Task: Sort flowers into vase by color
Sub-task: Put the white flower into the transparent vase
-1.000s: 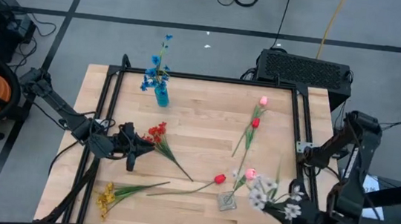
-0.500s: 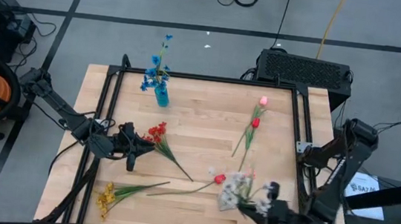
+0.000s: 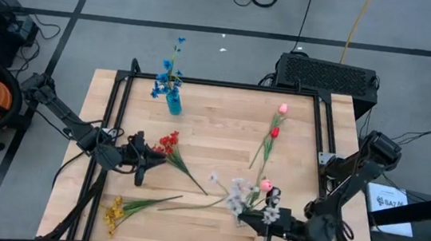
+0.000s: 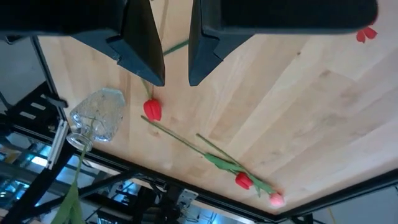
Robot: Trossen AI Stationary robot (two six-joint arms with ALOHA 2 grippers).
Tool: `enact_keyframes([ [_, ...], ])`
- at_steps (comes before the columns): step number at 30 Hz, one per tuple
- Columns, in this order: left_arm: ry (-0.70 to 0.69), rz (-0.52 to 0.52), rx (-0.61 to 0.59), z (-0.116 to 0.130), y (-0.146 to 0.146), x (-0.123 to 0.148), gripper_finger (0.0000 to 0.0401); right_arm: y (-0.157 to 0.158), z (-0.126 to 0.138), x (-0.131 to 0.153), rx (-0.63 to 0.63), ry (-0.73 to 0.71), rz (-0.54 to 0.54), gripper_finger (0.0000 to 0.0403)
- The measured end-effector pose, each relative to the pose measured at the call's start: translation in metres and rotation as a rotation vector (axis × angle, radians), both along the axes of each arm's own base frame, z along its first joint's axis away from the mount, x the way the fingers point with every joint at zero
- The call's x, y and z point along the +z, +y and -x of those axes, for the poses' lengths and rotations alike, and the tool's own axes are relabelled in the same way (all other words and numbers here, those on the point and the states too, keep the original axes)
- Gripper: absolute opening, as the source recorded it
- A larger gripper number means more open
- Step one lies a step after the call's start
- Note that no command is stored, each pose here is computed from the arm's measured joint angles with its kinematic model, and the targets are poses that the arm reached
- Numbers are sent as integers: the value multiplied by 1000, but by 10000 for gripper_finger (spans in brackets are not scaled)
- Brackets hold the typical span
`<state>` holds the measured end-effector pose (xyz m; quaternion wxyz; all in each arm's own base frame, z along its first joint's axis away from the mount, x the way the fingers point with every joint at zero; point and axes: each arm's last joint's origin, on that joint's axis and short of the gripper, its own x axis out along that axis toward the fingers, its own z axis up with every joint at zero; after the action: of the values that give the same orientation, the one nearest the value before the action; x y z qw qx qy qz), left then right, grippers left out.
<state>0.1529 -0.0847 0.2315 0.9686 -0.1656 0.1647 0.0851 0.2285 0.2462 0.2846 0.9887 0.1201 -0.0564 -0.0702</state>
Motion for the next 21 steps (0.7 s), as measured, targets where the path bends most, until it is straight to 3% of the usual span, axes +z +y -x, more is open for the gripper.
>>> enact_keyframes([
  [6,7,-2,-15,0,0,0,77,-4,3,-11,-16,9,102,0],
  [21,5,0,-15,0,0,0,77,-13,4,-40,-22,92,144,5],
])
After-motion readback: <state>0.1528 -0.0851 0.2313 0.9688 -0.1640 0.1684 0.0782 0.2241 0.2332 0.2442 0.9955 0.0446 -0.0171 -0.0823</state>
